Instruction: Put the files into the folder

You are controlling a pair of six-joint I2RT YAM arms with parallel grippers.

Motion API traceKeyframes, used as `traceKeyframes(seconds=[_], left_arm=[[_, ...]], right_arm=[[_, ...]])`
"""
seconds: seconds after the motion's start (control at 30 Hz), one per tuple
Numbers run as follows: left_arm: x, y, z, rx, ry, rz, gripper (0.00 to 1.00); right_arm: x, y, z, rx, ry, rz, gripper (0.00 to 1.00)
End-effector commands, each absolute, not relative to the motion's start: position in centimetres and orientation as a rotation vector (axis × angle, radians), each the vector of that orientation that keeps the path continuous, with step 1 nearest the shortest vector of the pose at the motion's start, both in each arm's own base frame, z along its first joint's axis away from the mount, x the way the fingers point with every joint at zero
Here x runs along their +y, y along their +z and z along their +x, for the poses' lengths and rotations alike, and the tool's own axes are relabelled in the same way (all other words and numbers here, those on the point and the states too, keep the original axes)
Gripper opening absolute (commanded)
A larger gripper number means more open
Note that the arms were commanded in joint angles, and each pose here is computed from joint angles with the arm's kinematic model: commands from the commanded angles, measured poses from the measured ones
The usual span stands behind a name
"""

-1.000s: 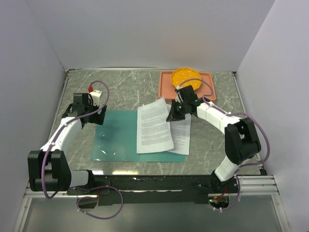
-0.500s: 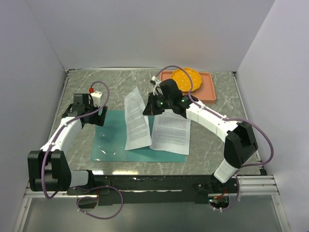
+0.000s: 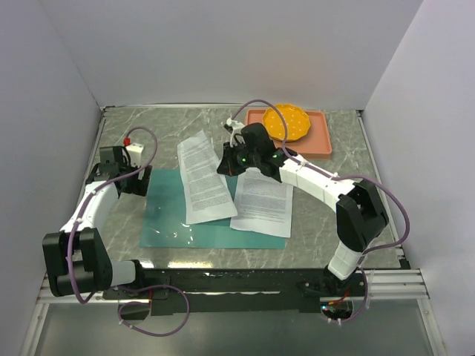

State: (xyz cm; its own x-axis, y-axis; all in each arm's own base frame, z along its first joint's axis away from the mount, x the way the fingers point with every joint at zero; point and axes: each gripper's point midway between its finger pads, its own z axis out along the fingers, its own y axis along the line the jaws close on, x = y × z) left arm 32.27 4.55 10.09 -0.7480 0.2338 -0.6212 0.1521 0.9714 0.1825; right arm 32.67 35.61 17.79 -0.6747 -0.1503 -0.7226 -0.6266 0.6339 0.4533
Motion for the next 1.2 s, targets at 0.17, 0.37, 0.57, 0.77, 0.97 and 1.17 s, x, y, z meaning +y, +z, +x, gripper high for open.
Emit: traceKeyframes(seconds=[0.17,0.37,0.57,0.77,0.97,1.17], left_arm=[[7.8,6.3,28.9,2.53,0.263,0.386,0.96],[6.8,4.0,26.6,2.592,0.19,0.504,0.96],[6.4,2.4,24.8,2.641,0.158,0.593,0.96],[6.9,1.3,23.8,2.647,0.182,0.644,0.96],[7.9,1.6,23.9,2.657,0.207,0.666,0.96],[8.5,1.9,23.7,2.662,0.2,0.671,0.96]], right_arm=[[38.6,16.4,32.1,2.142,1.041,-0.563,0.0],[40.6,14.6,31.6,2.167,1.082,-0.579,0.0],[41.9,12.9,31.6,2.19,1.088,-0.574,0.0],[41.2,11.2,33.0,2.218,0.987,-0.444,0.0],[41.6,9.9,33.5,2.237,0.954,-0.33,0.0],[42.8,9.2,32.5,2.264,0.967,-0.28,0.0]])
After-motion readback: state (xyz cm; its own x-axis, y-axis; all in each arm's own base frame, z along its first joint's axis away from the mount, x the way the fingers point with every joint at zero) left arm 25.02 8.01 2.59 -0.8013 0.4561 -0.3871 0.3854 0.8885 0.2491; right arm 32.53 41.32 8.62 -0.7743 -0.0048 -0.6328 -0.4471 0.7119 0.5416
